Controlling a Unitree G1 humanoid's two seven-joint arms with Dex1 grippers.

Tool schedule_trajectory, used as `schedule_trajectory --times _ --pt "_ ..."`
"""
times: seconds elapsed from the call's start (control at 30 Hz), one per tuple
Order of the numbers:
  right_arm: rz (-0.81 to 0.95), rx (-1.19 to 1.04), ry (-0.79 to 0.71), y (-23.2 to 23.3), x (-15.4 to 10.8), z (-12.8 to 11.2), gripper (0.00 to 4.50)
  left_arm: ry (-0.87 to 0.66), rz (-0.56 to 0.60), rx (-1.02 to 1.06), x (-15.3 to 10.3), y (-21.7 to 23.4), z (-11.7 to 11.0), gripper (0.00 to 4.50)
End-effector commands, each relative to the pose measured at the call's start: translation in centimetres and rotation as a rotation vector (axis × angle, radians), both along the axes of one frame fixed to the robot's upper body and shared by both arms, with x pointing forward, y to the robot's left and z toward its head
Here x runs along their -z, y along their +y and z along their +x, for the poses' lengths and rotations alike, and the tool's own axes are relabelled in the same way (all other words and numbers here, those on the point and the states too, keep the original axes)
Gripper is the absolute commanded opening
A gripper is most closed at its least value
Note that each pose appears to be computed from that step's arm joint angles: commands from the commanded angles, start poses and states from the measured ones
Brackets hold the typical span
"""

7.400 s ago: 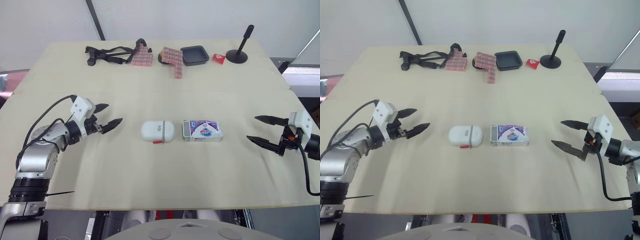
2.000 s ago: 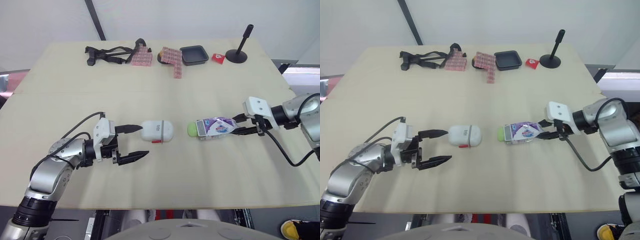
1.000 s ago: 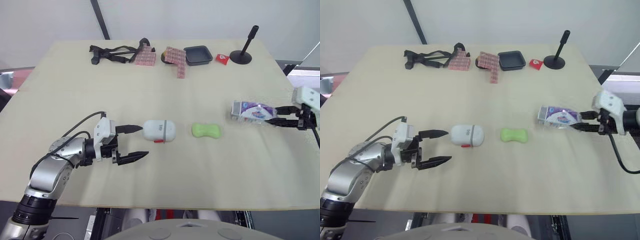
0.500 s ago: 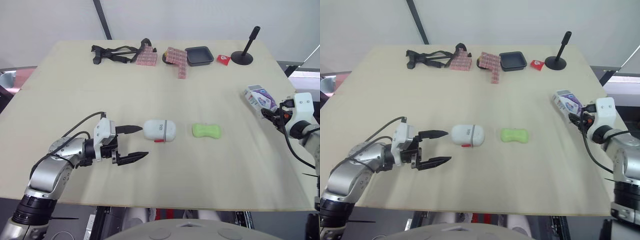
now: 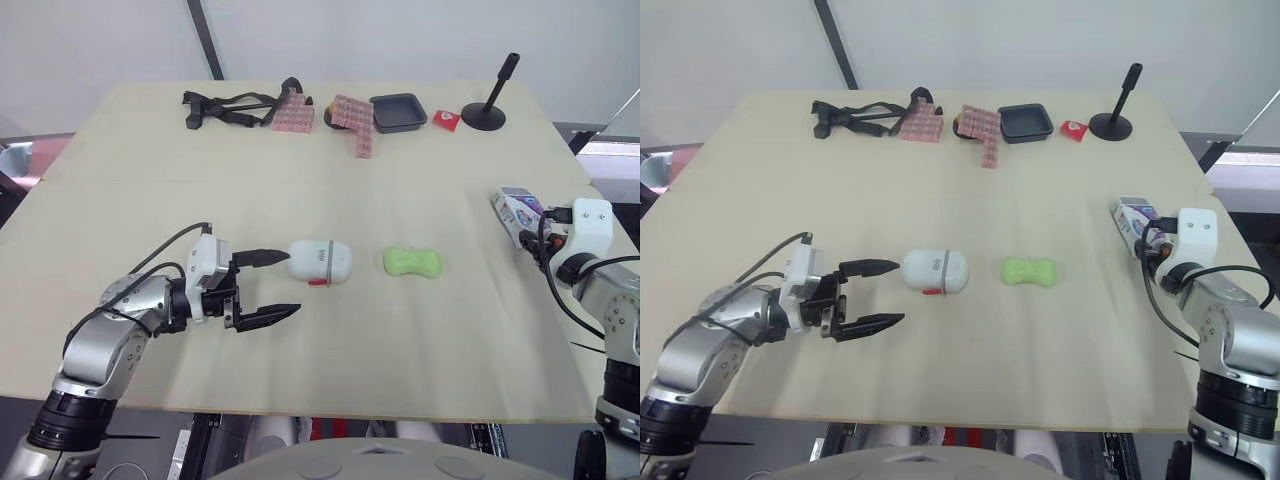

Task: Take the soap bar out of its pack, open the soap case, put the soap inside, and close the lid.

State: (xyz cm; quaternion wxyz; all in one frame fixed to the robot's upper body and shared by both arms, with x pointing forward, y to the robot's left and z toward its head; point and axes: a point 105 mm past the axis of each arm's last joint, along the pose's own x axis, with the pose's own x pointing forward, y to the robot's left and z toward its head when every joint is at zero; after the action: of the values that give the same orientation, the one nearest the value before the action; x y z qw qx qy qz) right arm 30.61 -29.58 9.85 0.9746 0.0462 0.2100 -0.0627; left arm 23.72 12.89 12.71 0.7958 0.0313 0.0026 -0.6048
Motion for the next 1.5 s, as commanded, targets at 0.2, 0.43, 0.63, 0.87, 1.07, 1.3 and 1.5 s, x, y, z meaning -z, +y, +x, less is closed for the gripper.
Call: schedule_trajectory --times 0.2,0.43,0.63,0.87,1.07,1.3,1.5 --pt "0.008 0.028 -0.046 -0.6 -1.1 -0.2 1.96 -0.043 -0.005 -0.005 -0.7 0.0 -0.1 4.50" --pt "-0.015 0.010 -0.041 -0.9 -1.4 -0.3 4.16 -0.040 0.004 -0.009 -0.5 0.1 -0.1 4.50" --pt "-0.138 -0.086 -0.063 -0.8 -3.0 -0.1 4.48 -0.040 0.008 -0.013 -0.3 0.1 0.0 4.50" --pt "-0.228 -0.437 -0.317 3.1 -8.8 1.4 4.48 -0.043 0.021 -0.016 -0.2 0.2 0.2 4.50" --pt "-0.167 -0.885 -0.482 8.1 -9.0 -1.1 4.48 -0.049 0.039 -0.010 0.0 0.2 0.5 4.50" --pt "-0.155 -1.287 -0.429 10.2 -5.0 -5.2 4.48 -0.054 0.068 -0.003 0.1 0.2 0.8 4.50" --pt "-0.105 -1.428 -0.432 10.2 -3.7 -6.9 4.48 -0.077 0.094 -0.017 -0.3 0.7 1.5 4.50"
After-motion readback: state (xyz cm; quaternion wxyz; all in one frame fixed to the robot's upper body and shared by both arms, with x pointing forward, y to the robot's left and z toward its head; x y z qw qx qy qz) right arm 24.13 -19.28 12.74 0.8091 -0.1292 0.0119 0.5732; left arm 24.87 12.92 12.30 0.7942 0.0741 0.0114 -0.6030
